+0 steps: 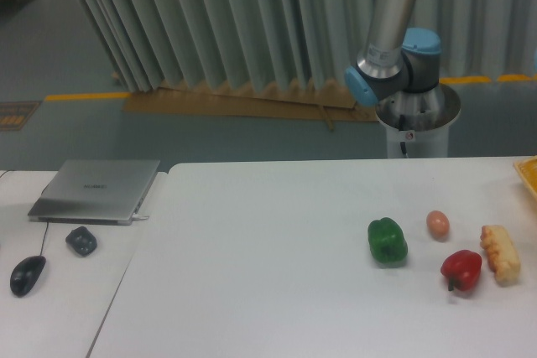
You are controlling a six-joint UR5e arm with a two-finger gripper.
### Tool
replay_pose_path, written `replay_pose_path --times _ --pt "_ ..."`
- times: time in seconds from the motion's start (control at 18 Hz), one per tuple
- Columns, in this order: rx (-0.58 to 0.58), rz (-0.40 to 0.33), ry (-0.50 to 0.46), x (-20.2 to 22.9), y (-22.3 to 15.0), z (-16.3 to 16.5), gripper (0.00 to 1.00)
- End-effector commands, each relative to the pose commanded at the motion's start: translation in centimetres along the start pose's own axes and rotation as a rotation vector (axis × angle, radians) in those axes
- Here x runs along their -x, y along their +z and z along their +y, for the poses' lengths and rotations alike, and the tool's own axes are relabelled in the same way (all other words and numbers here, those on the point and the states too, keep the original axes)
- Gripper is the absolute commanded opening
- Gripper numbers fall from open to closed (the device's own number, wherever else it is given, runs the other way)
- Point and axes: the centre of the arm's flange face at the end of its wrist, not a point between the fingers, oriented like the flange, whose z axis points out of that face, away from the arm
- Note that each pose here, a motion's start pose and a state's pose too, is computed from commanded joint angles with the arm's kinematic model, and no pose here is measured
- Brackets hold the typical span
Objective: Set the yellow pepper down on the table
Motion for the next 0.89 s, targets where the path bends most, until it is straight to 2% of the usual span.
replay_pose_path --times 0.11,0.28,0.5,0.72,0.89 --pt "0.026 0.052 0.067 -1.1 1.2 1.0 1.0" --pt "0.045 0.139 0.091 -1.1 1.5 1.0 1.0" --pt "0.055 0.169 0.092 1.4 2.0 0.0 1.0" --pt "0.057 0.161 0.081 1.4 1.8 0.0 1.0" --pt "0.057 0.106 0.065 0.7 1.3 0.5 1.0"
